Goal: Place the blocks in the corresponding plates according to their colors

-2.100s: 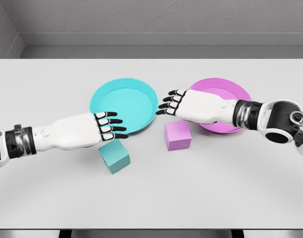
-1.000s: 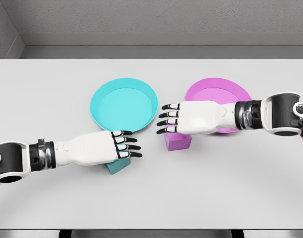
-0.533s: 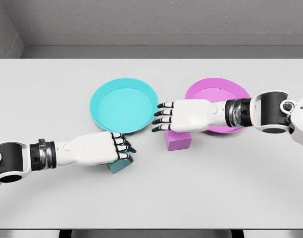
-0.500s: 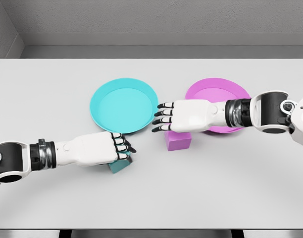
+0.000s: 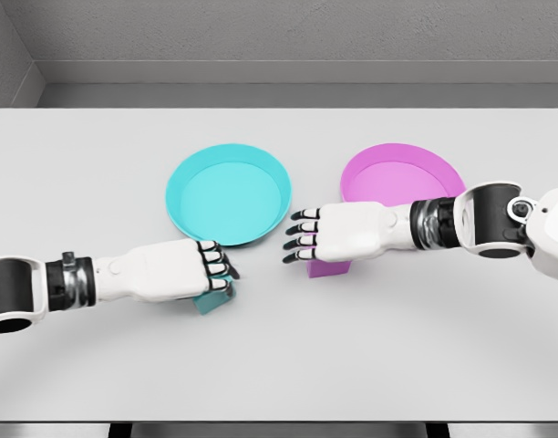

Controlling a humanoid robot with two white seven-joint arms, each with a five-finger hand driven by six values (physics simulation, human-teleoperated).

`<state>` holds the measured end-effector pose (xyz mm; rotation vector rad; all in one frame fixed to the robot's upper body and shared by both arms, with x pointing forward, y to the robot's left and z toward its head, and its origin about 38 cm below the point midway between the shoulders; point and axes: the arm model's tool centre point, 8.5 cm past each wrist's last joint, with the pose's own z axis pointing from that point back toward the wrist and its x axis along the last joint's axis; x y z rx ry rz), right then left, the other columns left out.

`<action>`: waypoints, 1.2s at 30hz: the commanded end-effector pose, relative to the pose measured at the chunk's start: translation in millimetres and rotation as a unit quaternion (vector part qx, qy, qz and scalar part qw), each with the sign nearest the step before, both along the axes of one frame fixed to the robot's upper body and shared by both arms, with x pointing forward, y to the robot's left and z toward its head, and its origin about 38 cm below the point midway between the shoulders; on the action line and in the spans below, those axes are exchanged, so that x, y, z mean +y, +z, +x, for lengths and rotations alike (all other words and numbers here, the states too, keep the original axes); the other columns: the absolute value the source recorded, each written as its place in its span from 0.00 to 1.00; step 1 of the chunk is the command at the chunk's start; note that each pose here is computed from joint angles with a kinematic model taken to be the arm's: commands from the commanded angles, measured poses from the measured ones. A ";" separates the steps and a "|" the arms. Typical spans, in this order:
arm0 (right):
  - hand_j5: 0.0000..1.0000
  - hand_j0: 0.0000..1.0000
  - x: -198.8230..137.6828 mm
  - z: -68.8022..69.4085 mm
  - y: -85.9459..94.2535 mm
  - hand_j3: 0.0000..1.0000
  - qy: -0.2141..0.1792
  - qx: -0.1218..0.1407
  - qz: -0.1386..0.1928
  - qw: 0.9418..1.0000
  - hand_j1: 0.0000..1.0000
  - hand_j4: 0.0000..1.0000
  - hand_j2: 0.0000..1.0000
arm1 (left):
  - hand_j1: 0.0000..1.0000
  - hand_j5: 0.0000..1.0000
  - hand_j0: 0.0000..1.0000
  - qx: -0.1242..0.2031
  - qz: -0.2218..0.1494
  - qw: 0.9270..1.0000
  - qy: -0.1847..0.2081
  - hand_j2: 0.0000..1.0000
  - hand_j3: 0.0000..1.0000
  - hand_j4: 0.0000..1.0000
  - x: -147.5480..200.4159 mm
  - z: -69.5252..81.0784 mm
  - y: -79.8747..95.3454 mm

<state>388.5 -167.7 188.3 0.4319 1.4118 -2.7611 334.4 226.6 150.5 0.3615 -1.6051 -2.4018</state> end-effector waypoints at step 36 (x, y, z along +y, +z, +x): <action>0.64 0.64 -1.8 6.4 -0.5 0.64 -0.009 -0.002 -0.002 1.000 0.64 0.64 0.64 | 0.35 0.35 0.35 -0.054 -0.067 0.994 0.064 0.35 0.35 0.35 11.9 64.4 58.0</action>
